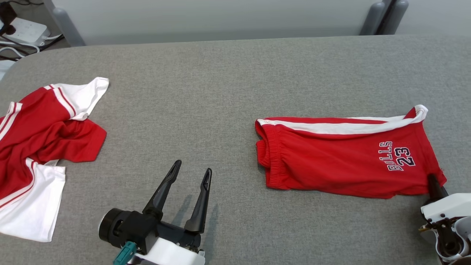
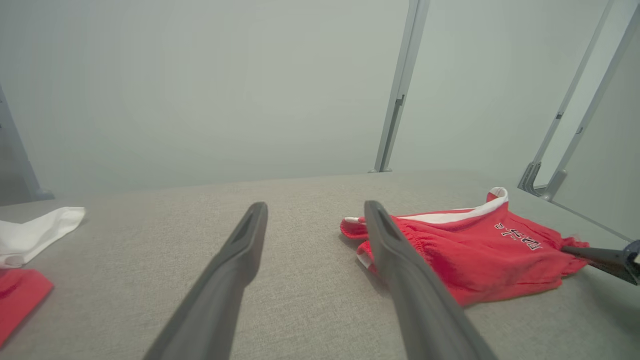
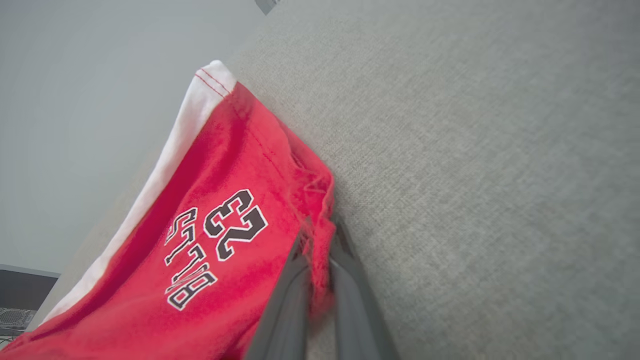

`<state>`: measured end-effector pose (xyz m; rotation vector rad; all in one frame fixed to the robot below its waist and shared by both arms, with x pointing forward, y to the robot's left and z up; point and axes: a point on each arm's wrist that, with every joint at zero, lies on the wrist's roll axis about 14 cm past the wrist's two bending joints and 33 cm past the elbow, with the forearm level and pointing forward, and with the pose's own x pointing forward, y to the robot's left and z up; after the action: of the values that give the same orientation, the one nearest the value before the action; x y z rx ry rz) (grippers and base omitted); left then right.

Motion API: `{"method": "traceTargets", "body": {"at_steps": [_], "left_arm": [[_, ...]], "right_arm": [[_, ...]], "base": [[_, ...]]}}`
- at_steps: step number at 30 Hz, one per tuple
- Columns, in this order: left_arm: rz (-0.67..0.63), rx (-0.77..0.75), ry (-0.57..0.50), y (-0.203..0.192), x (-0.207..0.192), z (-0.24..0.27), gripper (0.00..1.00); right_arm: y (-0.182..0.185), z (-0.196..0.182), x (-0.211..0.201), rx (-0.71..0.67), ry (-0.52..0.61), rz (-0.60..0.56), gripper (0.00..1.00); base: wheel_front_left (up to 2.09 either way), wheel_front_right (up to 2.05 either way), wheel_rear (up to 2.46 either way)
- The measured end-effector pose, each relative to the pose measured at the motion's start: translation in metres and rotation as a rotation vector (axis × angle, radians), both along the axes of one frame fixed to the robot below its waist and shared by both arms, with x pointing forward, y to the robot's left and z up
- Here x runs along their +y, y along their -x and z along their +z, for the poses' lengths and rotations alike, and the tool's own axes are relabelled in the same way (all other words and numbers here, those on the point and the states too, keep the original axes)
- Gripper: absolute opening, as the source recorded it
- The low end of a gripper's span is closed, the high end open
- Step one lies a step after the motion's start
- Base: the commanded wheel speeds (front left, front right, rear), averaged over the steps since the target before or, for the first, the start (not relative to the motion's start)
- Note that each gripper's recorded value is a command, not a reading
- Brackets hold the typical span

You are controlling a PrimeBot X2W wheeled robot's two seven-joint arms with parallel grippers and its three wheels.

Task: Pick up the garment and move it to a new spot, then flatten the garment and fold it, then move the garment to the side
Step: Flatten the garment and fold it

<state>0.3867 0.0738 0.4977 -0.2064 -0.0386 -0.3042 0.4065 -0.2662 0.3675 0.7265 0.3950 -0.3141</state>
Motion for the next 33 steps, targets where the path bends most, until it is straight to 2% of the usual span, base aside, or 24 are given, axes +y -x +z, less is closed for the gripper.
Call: {"method": "traceTargets", "body": {"at_steps": [5,10,14,20,27,33], "left_arm": [[-0.021,-0.002,0.0,0.0,-0.006,0.0,1.0],[-0.016,-0.005,-0.002,0.003,-0.004,0.002,1.0],[0.011,-0.018,-0.007,0.008,0.005,0.007,1.0],[0.054,-0.03,-0.012,0.014,0.019,0.012,1.0],[0.103,-0.025,-0.016,0.022,0.033,0.012,1.0],[0.15,-0.014,-0.02,0.027,0.046,0.01,1.0]], "right_arm": [[-0.004,0.013,0.001,-0.052,0.014,0.006,0.0],[-0.023,0.036,0.017,-0.136,0.037,0.069,0.0],[-0.044,0.067,0.05,-0.243,0.063,0.176,0.0],[-0.055,0.094,0.115,-0.317,0.035,0.344,0.0],[-0.059,0.115,0.187,-0.356,0.004,0.533,0.0],[-0.055,0.112,0.228,-0.324,0.001,0.663,0.0]], "base": [[0.0,0.0,0.0],[0.0,0.0,0.0],[0.0,0.0,0.0],[0.0,0.0,0.0],[0.0,0.0,0.0],[0.0,0.0,0.0]]}}
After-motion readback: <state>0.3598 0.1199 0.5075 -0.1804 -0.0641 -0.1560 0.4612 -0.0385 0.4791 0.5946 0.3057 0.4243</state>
